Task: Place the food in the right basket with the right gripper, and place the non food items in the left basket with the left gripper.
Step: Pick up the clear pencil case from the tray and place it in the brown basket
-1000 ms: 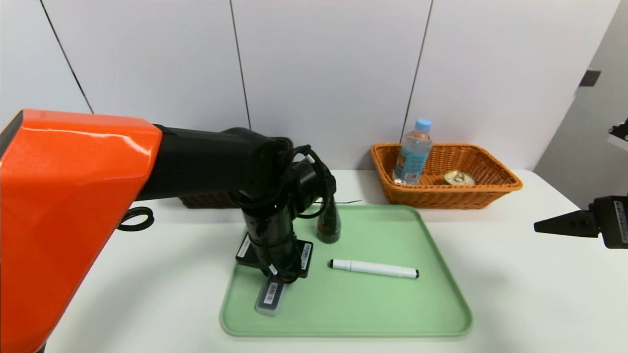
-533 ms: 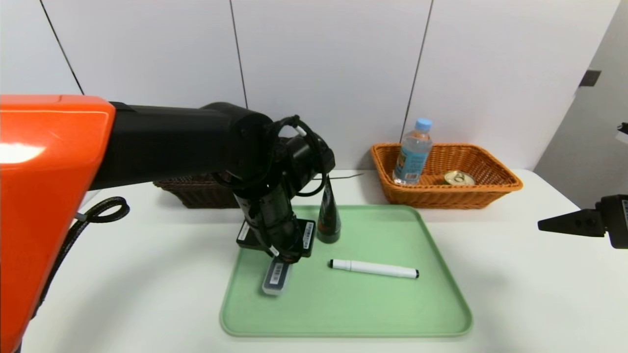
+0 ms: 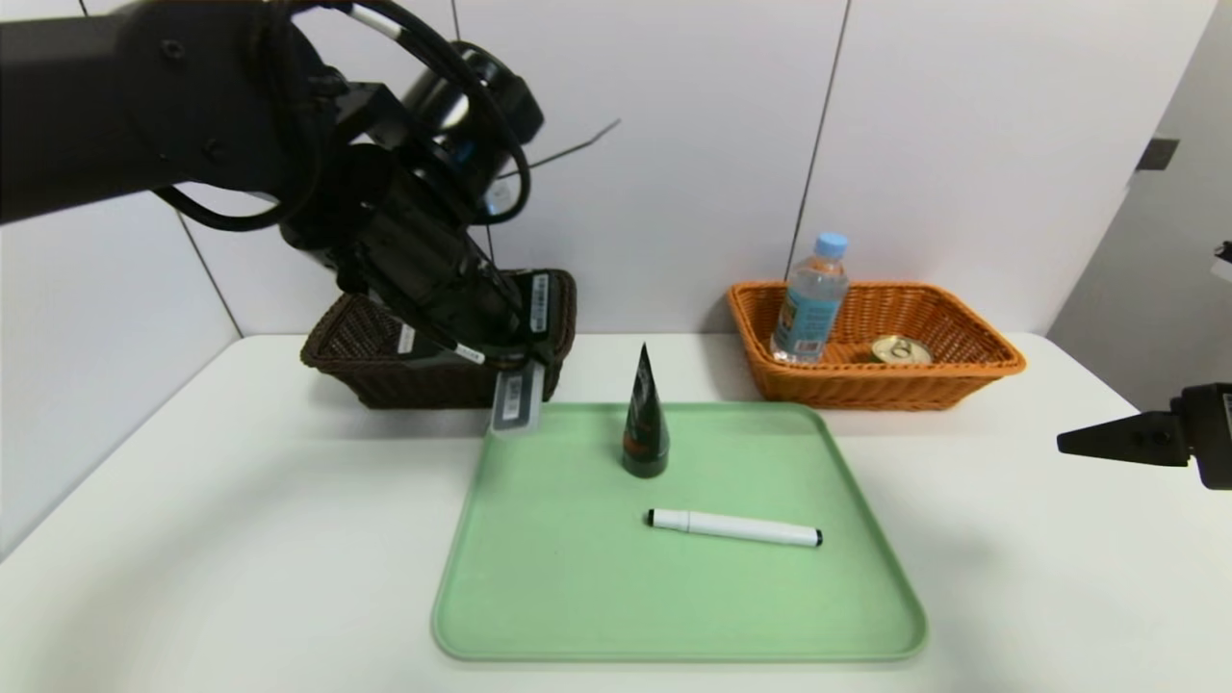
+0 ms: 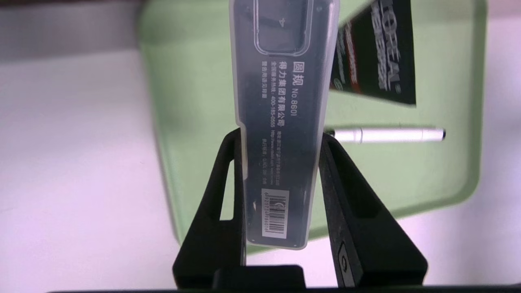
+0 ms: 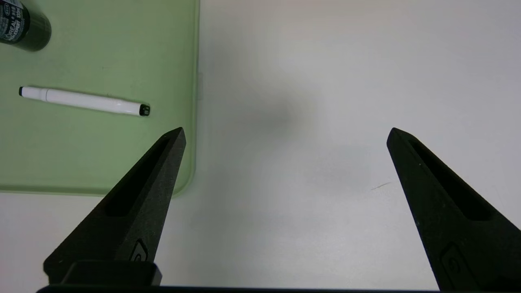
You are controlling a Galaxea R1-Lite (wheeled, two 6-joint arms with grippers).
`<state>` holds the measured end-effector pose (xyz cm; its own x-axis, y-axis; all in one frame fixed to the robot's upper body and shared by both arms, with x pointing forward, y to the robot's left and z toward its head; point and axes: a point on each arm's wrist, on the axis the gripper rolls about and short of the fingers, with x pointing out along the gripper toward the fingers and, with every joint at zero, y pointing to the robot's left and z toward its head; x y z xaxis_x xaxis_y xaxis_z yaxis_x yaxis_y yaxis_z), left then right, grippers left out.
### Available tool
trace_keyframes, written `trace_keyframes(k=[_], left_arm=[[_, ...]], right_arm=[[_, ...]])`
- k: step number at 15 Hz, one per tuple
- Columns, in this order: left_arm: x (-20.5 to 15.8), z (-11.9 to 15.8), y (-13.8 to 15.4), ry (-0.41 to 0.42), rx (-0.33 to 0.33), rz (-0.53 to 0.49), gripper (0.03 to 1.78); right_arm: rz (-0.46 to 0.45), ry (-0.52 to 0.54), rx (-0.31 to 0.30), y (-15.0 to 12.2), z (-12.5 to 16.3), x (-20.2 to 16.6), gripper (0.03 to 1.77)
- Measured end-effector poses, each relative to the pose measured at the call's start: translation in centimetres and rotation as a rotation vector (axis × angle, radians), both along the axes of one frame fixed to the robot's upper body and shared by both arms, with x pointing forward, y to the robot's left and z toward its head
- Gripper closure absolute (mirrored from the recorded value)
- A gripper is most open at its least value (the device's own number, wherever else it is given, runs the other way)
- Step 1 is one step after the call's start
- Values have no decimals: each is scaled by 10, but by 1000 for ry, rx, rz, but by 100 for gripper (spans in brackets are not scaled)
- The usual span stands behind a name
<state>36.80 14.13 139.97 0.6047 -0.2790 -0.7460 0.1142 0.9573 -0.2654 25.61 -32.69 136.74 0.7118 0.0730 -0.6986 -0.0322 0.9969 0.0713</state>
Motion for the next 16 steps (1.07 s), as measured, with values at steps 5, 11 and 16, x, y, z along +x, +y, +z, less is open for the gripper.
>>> trace_keyframes(k=[5, 11, 16], left_arm=[[44, 19, 64, -158, -132, 259, 125], [110, -19, 91, -155, -344, 566, 125], [144, -64, 100, -68, -399, 718, 125]], right_arm=[[9, 5, 2, 2, -1, 0, 9], [12, 9, -5, 2, -3, -4, 9], [10, 15, -10, 1, -8, -13, 9]])
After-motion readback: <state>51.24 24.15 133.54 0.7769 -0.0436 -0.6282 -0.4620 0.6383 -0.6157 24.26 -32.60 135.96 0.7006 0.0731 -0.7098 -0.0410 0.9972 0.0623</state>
